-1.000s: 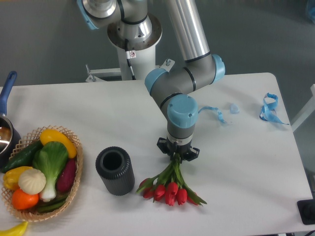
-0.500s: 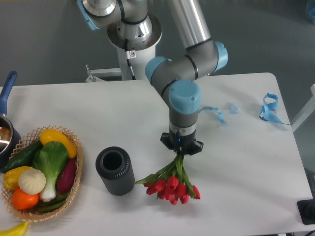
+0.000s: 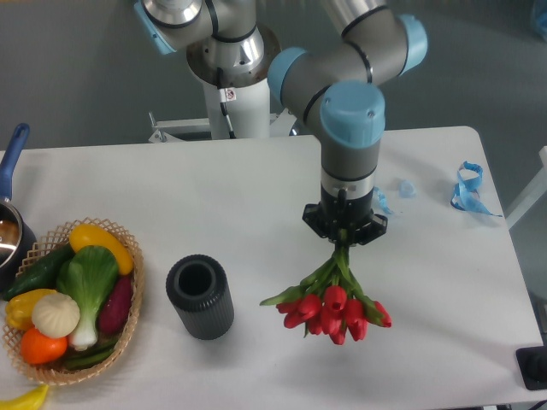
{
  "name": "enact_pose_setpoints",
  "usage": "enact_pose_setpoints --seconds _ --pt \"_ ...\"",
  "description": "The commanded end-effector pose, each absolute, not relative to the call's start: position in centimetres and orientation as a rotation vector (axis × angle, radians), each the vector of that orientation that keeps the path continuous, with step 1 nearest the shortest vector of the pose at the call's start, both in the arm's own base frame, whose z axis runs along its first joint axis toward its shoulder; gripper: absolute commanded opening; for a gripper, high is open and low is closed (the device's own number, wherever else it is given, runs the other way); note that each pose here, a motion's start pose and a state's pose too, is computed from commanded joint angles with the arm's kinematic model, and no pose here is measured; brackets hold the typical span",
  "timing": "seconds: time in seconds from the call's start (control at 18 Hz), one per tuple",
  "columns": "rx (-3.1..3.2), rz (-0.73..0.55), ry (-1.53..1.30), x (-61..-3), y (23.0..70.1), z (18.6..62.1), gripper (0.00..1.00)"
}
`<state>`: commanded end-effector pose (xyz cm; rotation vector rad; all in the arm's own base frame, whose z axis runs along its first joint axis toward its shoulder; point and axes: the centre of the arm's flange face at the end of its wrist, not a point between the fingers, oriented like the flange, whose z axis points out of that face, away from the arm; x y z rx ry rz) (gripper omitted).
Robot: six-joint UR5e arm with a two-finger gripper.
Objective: Pick up the flowers from the table
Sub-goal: 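Lift the gripped tulip bundle up off the table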
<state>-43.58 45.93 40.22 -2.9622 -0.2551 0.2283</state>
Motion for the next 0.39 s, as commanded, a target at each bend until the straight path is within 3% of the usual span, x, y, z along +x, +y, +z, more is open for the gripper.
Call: enact_pose_setpoints --seconds 0.39 --pt "-2.969 0.225 -0.233 -43.65 45.87 41.22 0.0"
